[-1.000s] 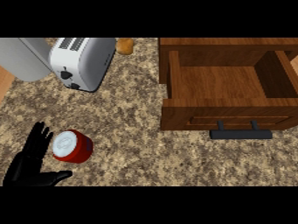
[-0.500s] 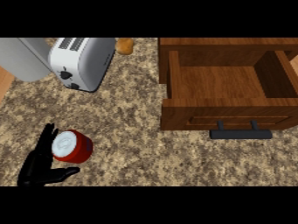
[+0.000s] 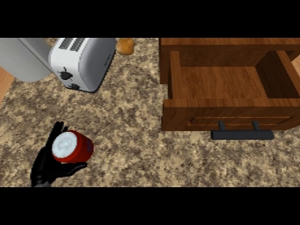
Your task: Pick up the can, place it into the drawer and close the drawer
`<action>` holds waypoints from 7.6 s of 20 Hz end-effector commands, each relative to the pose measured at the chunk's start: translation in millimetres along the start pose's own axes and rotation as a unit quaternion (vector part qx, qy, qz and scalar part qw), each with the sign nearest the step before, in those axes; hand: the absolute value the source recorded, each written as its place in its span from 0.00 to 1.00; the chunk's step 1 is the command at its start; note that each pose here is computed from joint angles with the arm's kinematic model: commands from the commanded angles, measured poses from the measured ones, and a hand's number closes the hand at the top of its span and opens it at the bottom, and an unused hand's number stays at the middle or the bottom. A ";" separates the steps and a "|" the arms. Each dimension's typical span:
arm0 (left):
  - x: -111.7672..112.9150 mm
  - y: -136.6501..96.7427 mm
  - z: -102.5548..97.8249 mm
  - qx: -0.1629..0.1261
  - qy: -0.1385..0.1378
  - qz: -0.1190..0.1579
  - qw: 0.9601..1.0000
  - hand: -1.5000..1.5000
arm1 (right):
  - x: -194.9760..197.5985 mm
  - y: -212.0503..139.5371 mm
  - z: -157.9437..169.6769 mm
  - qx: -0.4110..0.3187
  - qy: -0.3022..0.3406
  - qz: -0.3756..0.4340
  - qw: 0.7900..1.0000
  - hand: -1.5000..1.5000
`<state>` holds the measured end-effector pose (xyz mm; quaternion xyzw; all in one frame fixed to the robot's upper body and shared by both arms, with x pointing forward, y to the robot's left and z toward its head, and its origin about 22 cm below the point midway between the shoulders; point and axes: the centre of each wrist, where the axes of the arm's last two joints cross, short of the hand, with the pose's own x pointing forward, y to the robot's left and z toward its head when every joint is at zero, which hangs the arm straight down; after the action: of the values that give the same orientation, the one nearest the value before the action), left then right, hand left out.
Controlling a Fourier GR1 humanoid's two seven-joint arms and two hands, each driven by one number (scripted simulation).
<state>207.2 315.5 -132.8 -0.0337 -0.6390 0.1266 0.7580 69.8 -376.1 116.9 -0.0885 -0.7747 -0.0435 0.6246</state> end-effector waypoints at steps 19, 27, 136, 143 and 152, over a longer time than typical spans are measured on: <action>45.0 -73.9 -41.2 -0.090 -0.067 0.070 0.991 1.00 | -0.5 2.4 13.5 0.002 0.001 -0.017 1.000 0.00; 69.8 -112.4 -61.7 -0.066 -0.094 0.059 0.992 1.00 | 5.3 11.7 14.0 -0.002 -0.001 -0.021 1.000 0.00; 249.3 -424.5 -106.0 -0.046 -0.192 -0.063 0.978 0.00 | 49.7 58.7 -52.7 0.099 -0.174 0.211 0.957 0.00; 259.7 -428.7 -105.8 -0.047 -0.166 -0.040 0.984 0.00 | 43.2 101.8 -85.3 0.127 -0.174 0.280 0.935 0.00; 261.7 -424.3 -105.8 -0.052 -0.155 -0.043 0.986 0.00 | 20.4 166.4 -145.1 0.119 -0.196 0.365 0.902 0.00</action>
<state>414.2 -22.3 187.3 -0.0215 -0.7547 0.0645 0.6525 206.0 -262.0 164.0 -0.2708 -0.8015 0.2738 0.4575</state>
